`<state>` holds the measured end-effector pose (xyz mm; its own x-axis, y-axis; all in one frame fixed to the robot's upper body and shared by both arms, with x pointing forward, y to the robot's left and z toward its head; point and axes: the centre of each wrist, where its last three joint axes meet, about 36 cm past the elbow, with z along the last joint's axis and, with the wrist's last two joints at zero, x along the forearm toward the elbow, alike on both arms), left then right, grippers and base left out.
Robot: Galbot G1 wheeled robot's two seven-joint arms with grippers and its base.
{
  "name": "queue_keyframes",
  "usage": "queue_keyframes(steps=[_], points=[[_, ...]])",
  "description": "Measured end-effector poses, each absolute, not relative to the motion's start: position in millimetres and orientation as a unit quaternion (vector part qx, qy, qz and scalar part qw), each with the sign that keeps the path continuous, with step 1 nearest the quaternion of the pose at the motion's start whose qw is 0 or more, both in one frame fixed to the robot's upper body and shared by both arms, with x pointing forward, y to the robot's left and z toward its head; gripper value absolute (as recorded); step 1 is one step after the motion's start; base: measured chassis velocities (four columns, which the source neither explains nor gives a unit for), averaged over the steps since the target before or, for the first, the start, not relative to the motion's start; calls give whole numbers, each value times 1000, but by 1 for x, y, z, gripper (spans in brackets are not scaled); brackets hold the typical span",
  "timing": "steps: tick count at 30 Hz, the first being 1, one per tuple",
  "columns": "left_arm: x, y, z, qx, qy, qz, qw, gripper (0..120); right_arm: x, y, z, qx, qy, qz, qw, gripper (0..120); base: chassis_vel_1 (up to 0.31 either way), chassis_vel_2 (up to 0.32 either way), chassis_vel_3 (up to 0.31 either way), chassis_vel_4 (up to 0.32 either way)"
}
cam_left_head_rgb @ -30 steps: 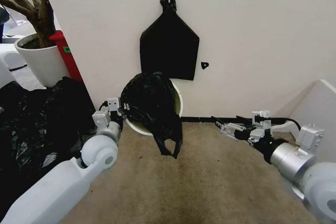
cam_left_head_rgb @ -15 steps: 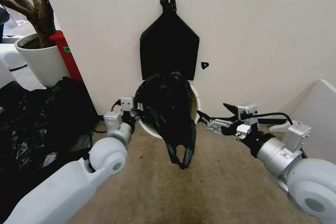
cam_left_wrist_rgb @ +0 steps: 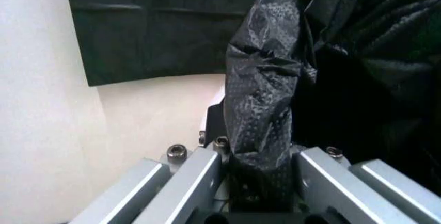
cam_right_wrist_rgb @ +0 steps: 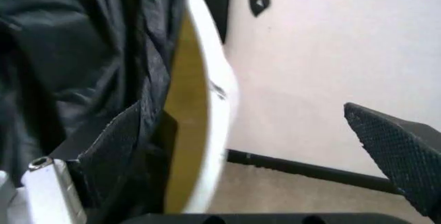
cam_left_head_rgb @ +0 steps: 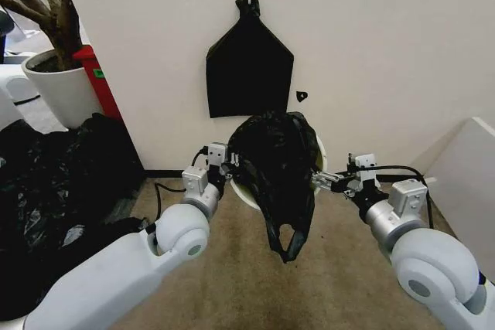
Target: Place the garbage bag over the trash bin.
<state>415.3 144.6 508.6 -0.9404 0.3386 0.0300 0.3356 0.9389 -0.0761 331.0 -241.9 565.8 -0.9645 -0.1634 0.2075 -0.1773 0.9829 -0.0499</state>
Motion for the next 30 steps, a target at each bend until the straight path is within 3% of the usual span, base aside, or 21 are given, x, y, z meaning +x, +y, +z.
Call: queue_keyframes(steps=[15, 30], points=[[422, 152, 506, -165, -986, 26, 12, 0, 329, -257, 576, 53, -991, 75, 97, 100, 0, 0, 0, 0], [412, 161, 511, -187, -981, 52, -7, 0, 366, -294, 542, 21, -988, 82, 128, 100, 0, 0, 0, 0]])
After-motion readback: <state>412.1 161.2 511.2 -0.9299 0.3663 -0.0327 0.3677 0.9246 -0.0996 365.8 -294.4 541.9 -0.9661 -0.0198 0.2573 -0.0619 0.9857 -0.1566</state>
